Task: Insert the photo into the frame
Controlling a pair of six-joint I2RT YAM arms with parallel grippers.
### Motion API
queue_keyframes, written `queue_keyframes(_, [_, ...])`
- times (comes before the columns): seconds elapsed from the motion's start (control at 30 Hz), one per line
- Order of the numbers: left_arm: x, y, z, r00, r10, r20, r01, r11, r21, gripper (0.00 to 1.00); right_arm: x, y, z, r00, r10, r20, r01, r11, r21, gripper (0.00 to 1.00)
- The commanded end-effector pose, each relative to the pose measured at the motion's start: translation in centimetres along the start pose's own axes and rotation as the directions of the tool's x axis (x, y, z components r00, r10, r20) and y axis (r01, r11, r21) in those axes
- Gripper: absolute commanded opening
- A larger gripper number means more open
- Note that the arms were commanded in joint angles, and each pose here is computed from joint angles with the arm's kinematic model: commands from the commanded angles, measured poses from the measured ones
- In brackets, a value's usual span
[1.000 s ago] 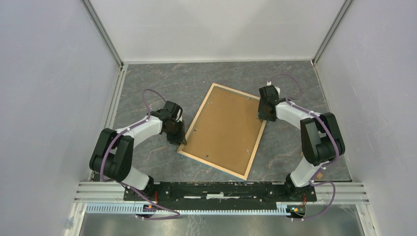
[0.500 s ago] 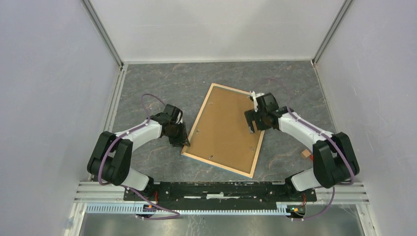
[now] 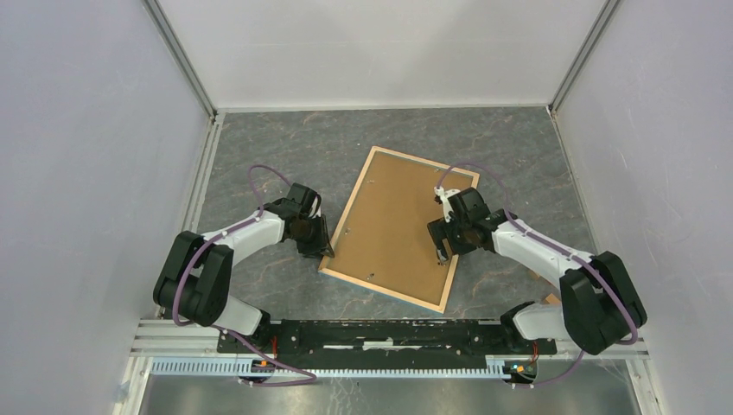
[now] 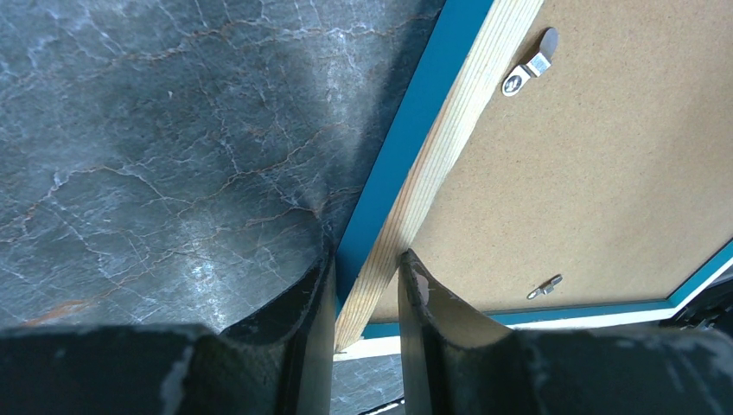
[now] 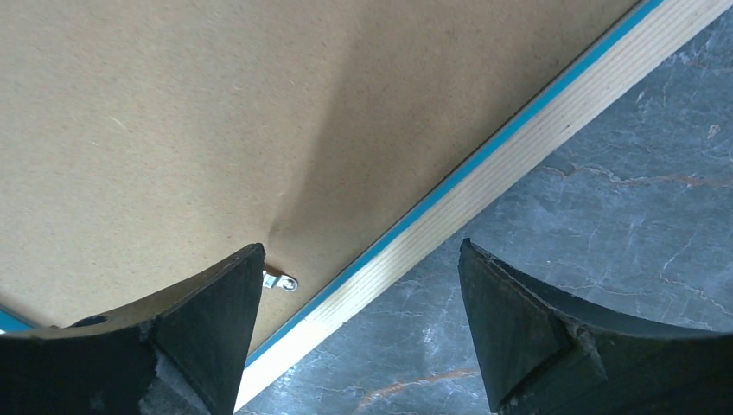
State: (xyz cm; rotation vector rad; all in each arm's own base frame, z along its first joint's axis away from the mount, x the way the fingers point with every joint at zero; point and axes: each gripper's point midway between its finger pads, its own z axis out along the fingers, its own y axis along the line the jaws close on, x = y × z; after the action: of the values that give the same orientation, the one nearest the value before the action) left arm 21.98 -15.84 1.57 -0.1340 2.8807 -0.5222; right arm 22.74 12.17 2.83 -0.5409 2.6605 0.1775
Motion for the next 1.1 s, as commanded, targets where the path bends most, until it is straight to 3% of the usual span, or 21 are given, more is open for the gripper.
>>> queue_keyframes(0.0, [2.7, 1.8, 1.6, 0.991, -0.114, -0.073, 0.109, 0.991, -0.075, 0.09, -1.6, 0.4, -0.6, 0.996, 0.034, 0.078, -0.034, 0.999, 0.0, 0.87])
queue_keyframes(0.1, [2.7, 1.7, 1.6, 0.99, -0.115, -0.076, 0.11, 0.991, -0.071, 0.08, -2.0, 0.3, -1.2, 0.994, 0.026, 0.105, -0.027, 1.0, 0.01, 0.87])
queue_keyframes(0.57, [2.8, 1.7, 1.8, 0.99, -0.117, -0.077, 0.112, 0.991, -0.066, 0.05, 1.3, 1.6, -0.5, 0.994, -0.112, 0.016, 0.112, 0.993, -0.025, 0.8])
queue_keyframes(0.8, [2.8, 1.7, 1.8, 0.99, -0.116, -0.079, 0.111, 0.992, -0.067, 0.05, 1.2, 1.7, 0.2, 0.995, -0.094, 0.033, 0.094, 0.995, -0.015, 0.78])
queue_keyframes(1.07, [3.0, 1.8, 1.8, 0.989, -0.121, -0.081, 0.116, 0.991, -0.068, 0.04, 1.1, 0.5, 1.2, 0.999, -0.01, 0.043, 0.007, 0.998, 0.069, 0.64])
